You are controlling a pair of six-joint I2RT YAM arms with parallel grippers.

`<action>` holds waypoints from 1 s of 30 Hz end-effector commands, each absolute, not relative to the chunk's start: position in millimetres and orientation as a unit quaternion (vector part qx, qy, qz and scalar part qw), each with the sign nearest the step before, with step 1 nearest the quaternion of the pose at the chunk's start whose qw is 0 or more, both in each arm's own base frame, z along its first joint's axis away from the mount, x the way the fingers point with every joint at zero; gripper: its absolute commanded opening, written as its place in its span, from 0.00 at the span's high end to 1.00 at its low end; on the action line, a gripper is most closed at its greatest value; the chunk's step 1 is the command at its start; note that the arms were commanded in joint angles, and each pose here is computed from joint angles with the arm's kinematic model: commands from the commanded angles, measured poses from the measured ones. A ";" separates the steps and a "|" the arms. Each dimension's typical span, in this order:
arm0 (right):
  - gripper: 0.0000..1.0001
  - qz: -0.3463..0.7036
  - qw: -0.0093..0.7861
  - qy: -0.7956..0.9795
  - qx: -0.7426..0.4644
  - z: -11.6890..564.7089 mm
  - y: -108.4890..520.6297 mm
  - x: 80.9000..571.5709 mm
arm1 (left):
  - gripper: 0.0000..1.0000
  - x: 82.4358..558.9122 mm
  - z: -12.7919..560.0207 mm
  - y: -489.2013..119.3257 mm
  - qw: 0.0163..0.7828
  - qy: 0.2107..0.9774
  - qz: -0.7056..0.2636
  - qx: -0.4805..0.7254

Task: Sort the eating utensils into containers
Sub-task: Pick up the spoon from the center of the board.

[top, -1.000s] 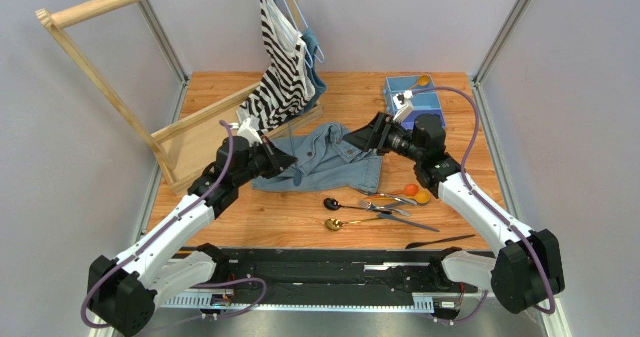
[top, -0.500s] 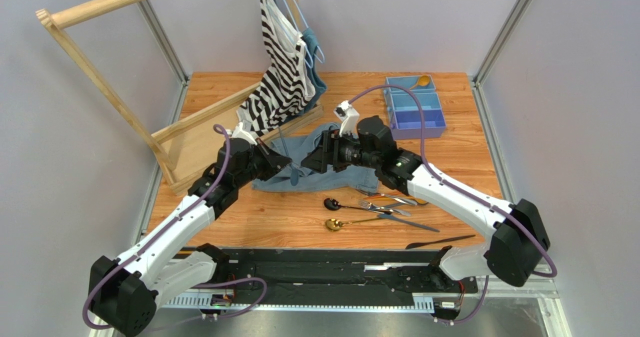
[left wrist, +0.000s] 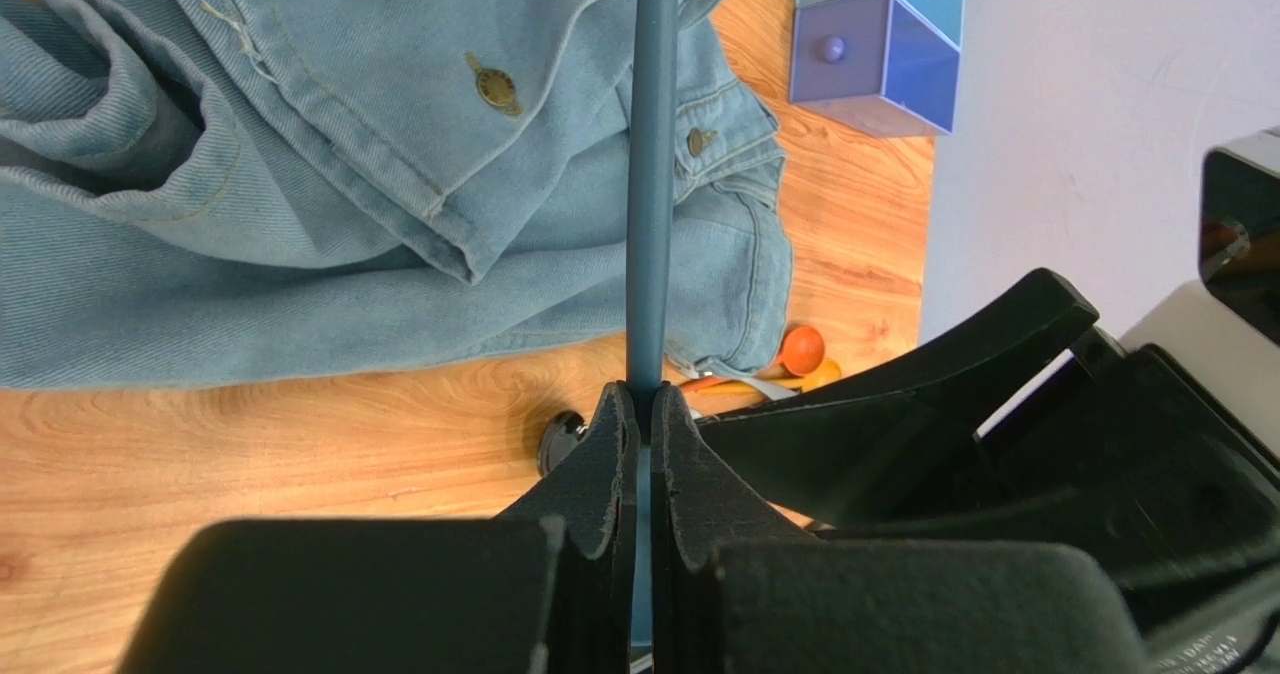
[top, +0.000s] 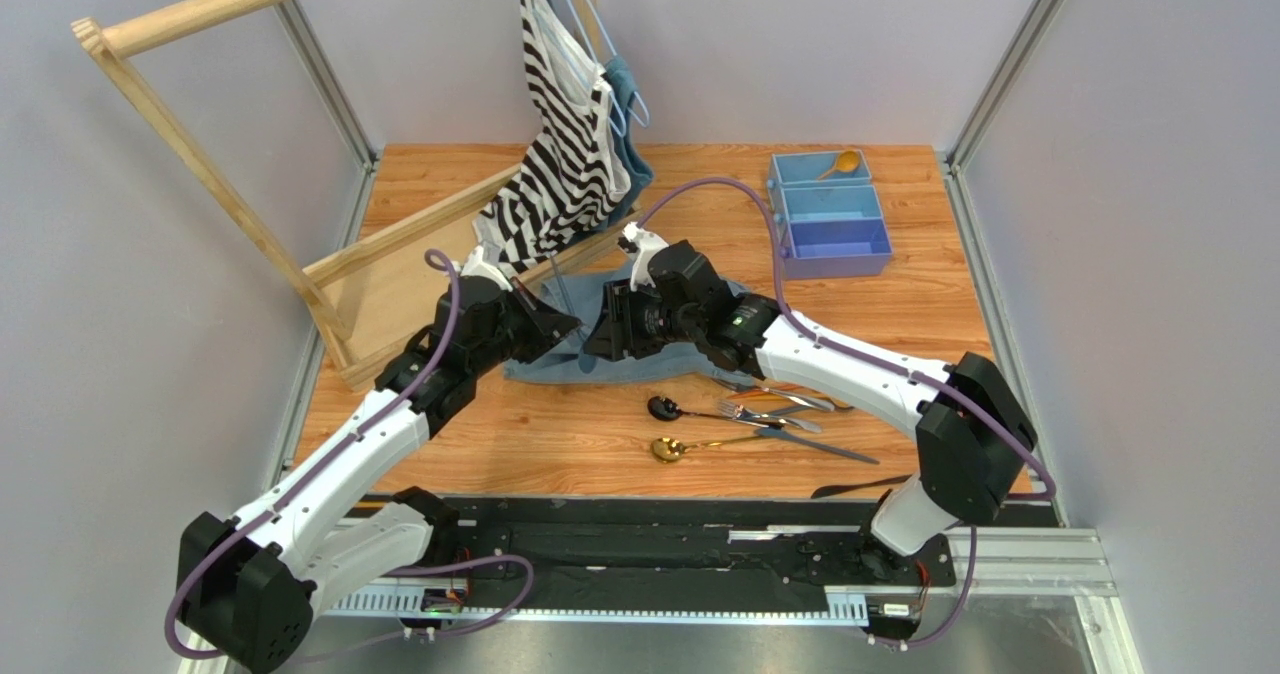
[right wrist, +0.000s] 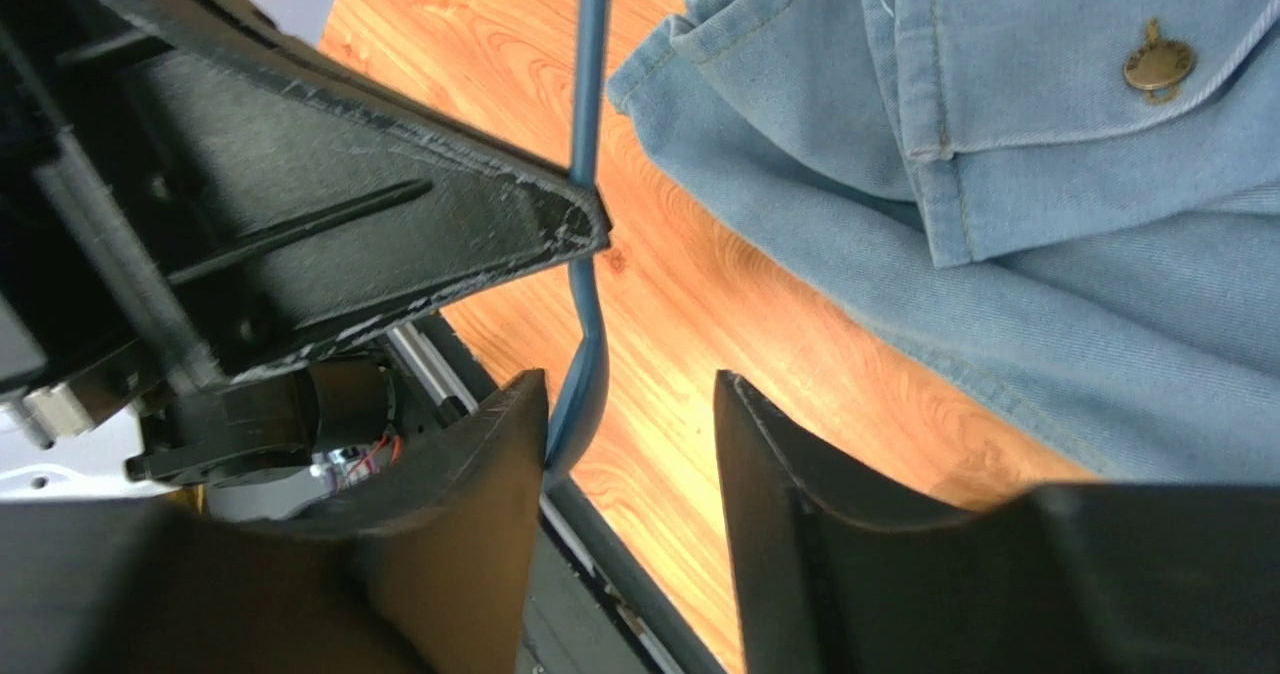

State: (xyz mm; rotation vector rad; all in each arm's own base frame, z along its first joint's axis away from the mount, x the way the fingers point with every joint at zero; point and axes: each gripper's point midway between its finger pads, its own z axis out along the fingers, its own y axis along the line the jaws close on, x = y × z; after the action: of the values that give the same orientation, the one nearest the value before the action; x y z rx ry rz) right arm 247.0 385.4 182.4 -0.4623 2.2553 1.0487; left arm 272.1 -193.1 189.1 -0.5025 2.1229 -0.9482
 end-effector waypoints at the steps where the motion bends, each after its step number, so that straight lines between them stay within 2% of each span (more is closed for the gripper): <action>1: 0.62 0.402 0.311 0.842 -0.182 193.3 397.1 254.1 | 1.00 279.4 221.6 -191.1 0.399 0.806 -0.386 -0.204; 6: 0.78 0.400 0.310 0.842 -0.188 188.9 401.5 253.0 | 1.00 279.6 225.1 -187.7 0.406 0.803 -0.382 -0.209; 7: 0.88 0.397 0.306 0.845 -0.189 185.7 400.9 252.6 | 1.00 279.5 226.7 -187.1 0.407 0.801 -0.384 -0.212; 9: 1.00 0.396 0.310 0.843 -0.193 186.3 400.4 253.0 | 1.00 279.1 228.1 -185.3 0.412 0.801 -0.381 -0.211; 15: 1.00 0.391 0.318 0.837 -0.212 189.0 397.4 252.1 | 1.00 275.7 228.1 -182.3 0.417 0.803 -0.375 -0.202; 17: 1.00 0.397 0.317 0.831 -0.225 191.3 397.3 249.3 | 0.97 273.3 227.6 -184.5 0.417 0.808 -0.374 -0.181; 20: 1.00 0.411 0.311 0.826 -0.228 189.1 397.0 251.9 | 0.80 270.6 226.2 -187.5 0.416 0.817 -0.369 -0.150; 21: 1.00 0.431 0.303 0.816 -0.238 192.6 400.6 248.0 | 0.72 269.9 227.2 -187.4 0.418 0.818 -0.368 -0.144; 23: 1.00 0.437 0.295 0.815 -0.240 187.2 398.5 249.0 | 0.63 267.6 224.8 -187.3 0.417 0.823 -0.364 -0.133; 24: 1.00 0.445 0.293 0.809 -0.249 188.3 399.7 247.1 | 0.47 266.8 223.3 -187.0 0.416 0.824 -0.362 -0.130; 26: 1.00 0.444 0.292 0.807 -0.259 186.8 399.5 245.5 | 0.33 265.0 221.9 -184.7 0.419 0.826 -0.356 -0.125; 27: 1.00 0.441 0.285 0.807 -0.272 184.9 397.8 242.6 | 0.21 264.3 220.6 -183.2 0.421 0.827 -0.353 -0.124; 28: 1.00 0.441 0.283 0.804 -0.280 185.8 397.4 241.3 | 0.16 263.4 221.0 -181.4 0.424 0.826 -0.350 -0.123; 30: 1.00 0.444 0.276 0.797 -0.303 187.1 395.8 234.9 | 0.14 262.0 221.0 -178.9 0.431 0.825 -0.346 -0.116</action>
State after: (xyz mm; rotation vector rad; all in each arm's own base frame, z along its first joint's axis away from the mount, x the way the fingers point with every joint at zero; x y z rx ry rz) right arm 246.7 390.5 179.5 -0.6513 2.2102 1.1406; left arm 263.3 -183.7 201.5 -0.3556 2.1189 -0.8745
